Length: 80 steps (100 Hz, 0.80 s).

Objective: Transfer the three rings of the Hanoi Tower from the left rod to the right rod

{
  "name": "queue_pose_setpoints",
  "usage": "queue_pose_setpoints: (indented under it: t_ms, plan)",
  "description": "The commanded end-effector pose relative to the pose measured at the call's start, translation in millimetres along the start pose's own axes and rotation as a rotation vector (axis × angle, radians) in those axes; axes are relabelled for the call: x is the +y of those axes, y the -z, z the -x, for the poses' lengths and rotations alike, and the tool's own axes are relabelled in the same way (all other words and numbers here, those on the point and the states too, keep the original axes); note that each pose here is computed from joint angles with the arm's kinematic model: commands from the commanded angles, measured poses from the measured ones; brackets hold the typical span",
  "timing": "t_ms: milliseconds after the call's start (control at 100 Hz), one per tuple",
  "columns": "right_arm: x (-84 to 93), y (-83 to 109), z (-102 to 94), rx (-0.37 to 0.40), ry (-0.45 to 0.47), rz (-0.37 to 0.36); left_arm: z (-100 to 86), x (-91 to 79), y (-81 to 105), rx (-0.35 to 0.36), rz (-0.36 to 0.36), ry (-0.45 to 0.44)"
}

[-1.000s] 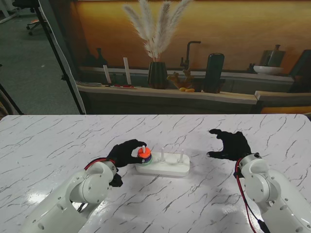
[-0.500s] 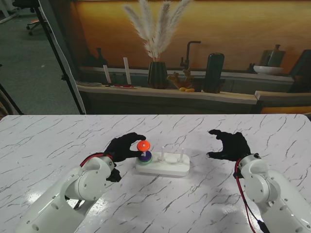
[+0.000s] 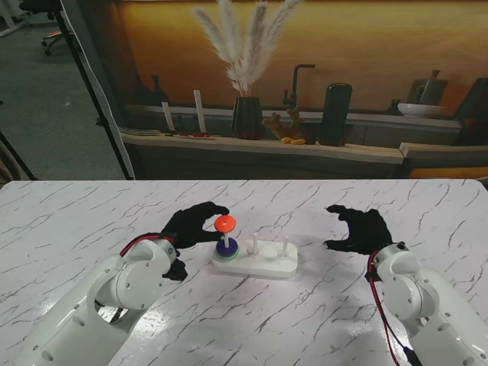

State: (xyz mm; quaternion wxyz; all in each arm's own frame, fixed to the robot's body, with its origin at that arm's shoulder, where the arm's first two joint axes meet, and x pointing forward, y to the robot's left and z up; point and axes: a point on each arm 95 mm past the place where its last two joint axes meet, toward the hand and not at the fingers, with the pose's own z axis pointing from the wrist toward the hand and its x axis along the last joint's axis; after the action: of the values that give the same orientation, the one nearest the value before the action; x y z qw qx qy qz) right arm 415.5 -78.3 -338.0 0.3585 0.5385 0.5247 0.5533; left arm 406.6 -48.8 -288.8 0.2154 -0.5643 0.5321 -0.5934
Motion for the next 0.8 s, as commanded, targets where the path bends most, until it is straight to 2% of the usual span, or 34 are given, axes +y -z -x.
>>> queue_pose_setpoints:
  t_ms: [0, 330, 790]
  plan:
    - [-5.5, 1.4, -3.1, 0.004, -0.008, -0.008, -7.9, -2.1, -1.7, 0.036, 0.011, -0.001]
    - [-6.2, 2.5, 1.2, -0.014, -0.008, -0.013, -24.1, -2.3, -10.9, 0.087, 0.030, 0.010]
    - [-10.1, 5.8, 15.9, -0.053, 0.010, -0.028, -54.0, 8.4, -31.5, 0.163, 0.074, 0.038]
